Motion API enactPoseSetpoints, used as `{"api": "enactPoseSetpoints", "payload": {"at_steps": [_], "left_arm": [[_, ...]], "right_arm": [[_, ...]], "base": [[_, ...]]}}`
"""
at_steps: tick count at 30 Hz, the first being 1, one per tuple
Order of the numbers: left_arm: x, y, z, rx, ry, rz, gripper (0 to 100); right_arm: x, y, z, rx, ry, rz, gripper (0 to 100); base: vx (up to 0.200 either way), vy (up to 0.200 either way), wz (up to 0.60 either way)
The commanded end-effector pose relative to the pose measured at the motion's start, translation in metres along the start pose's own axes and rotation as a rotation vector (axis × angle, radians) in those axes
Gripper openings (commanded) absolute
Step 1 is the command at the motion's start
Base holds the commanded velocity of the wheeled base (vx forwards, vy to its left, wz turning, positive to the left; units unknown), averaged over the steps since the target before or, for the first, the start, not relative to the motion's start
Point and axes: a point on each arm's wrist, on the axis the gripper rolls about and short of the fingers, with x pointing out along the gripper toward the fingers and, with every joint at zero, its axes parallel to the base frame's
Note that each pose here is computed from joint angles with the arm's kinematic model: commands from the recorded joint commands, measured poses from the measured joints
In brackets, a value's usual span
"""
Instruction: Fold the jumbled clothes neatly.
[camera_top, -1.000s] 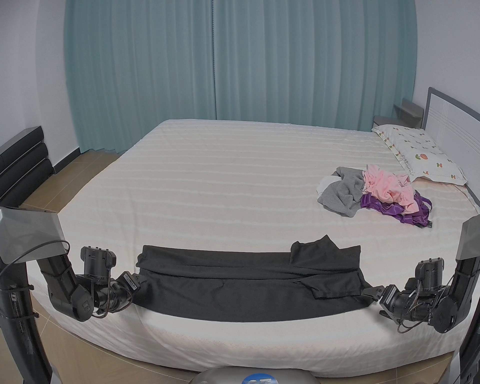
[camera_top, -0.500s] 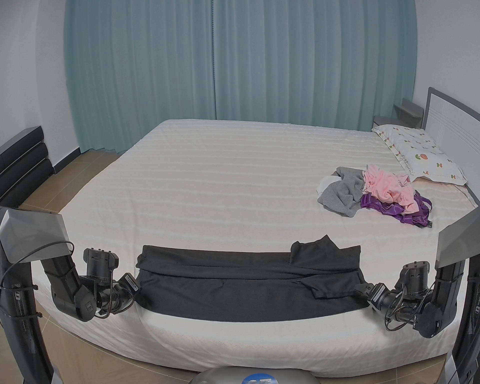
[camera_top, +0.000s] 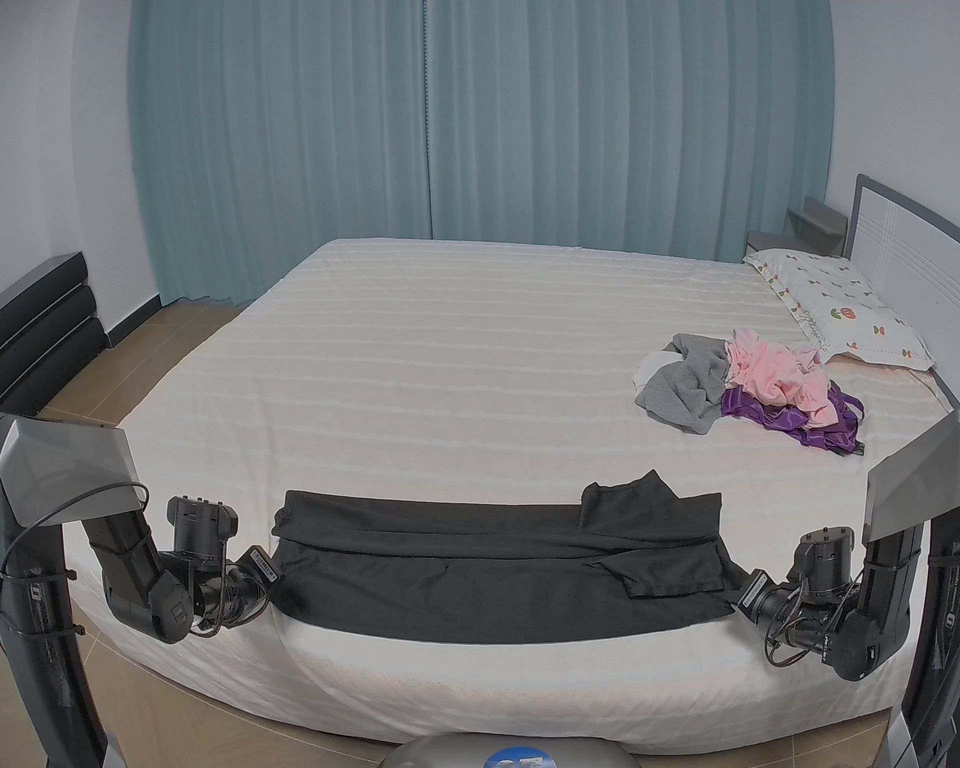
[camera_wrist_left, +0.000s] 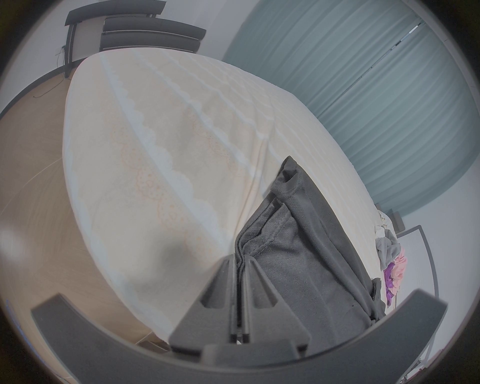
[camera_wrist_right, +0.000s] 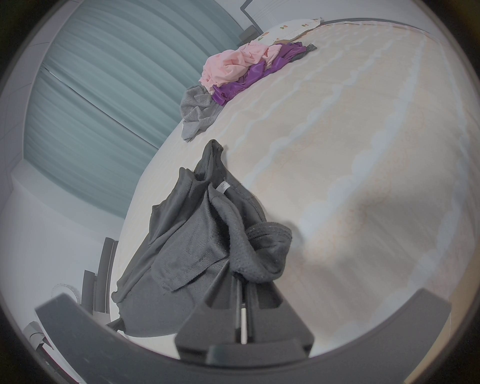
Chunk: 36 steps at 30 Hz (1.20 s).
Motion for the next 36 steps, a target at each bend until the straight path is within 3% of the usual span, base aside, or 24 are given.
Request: {"api": "enactPoseSetpoints", "payload": {"at_steps": [1,14,28,36], "left_arm": [[-0.004,-0.003,0.003,0.001,-0.012,-0.012,0],[-0.018,-0.006,0.010,0.042,-0.039,-0.028,0],[-0.027,0.002,0.003,0.127,0.028,0.040,0],[-0.033,0.000,0.010,0.122,0.002,0.026,0]], "right_arm": [[-0.012,0.000,0.000,0.000,-0.006,0.009,0],[-0.036,-0.008,-0.006,-0.008,0.034,-0.024,0],[-0.036,-0.018,-0.012,-0.070,0.087,-0.091,0],[-0.045,-0.015,-0.001,-0.075,0.034,-0.064,0]], "base": [[0.000,0.000,0.00],[0.000,0.000,0.00],[0.000,0.000,0.00],[0.000,0.000,0.00]]}}
